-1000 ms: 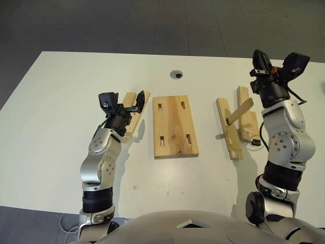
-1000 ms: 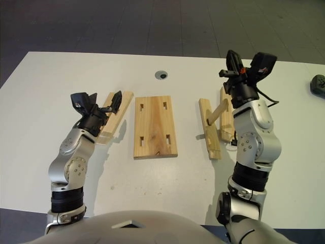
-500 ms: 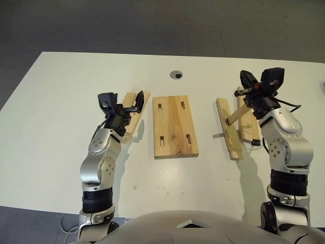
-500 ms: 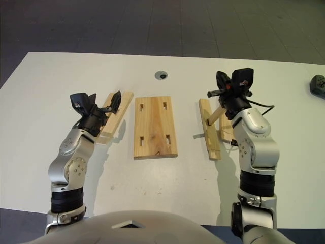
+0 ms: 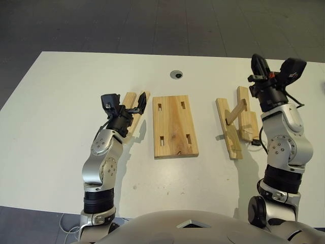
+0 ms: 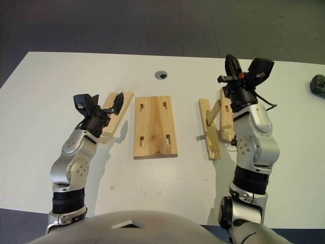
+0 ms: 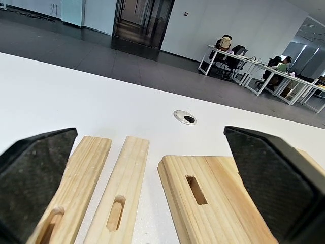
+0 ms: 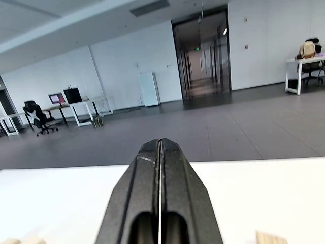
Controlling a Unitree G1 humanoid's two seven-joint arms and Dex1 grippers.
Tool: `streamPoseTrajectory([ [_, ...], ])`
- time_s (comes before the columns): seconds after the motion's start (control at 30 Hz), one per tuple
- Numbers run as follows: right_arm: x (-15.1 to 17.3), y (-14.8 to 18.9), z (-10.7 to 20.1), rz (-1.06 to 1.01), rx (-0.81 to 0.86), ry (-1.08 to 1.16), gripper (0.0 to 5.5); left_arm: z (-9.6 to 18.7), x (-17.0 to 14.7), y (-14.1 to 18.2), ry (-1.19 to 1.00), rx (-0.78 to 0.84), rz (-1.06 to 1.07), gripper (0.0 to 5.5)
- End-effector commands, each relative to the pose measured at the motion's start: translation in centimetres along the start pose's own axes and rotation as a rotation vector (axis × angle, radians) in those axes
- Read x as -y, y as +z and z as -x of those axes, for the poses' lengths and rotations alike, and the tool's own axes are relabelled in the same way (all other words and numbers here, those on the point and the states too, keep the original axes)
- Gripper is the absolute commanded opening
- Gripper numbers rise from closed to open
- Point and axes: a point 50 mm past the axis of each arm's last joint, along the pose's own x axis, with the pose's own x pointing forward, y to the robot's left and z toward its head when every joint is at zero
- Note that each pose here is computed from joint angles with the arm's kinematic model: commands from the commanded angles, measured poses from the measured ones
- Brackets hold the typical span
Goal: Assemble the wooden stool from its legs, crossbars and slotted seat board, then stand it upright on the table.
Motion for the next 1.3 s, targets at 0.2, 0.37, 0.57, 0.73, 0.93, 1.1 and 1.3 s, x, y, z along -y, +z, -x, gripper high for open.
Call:
streamPoseTrajectory([
  [0.2, -0.2, -0.5, 0.4, 0.039, -0.051, 0.010, 0.00, 0.1, -0.1, 0.1, 0.007, -0.001, -0.006, 5.38],
  [0.37, 0.2, -6.3, 2.0, 0.186, -0.409, 0.059, 0.00, 0.0, 0.0, 0.0, 0.007, -0.002, -0.003, 5.38],
  [0.57, 0.8, -6.0, 1.7, 0.153, -0.350, 0.027, 0.00, 0.3, -0.1, -0.2, 0.016, -0.007, 0.001, 5.38],
  [0.73, 0.0, -4.4, 0.8, 0.064, -0.222, 0.039, 0.00, 0.3, 0.4, -0.4, 0.007, -0.011, 0.007, 5.38],
  [0.93, -0.5, -0.8, -0.6, -0.027, -0.039, 0.027, 0.00, 0.1, 0.3, -0.1, 0.005, -0.004, 0.004, 5.38],
  [1.1, -1.7, 2.7, -1.5, -0.018, 0.079, 0.053, 0.00, 0.1, 0.1, 0.0, 0.007, -0.003, 0.004, 5.38],
  [1.3, -0.7, -0.4, -0.5, 0.080, -0.077, 0.030, 0.00, 0.1, 0.2, -0.1, 0.009, -0.003, 0.006, 5.38],
])
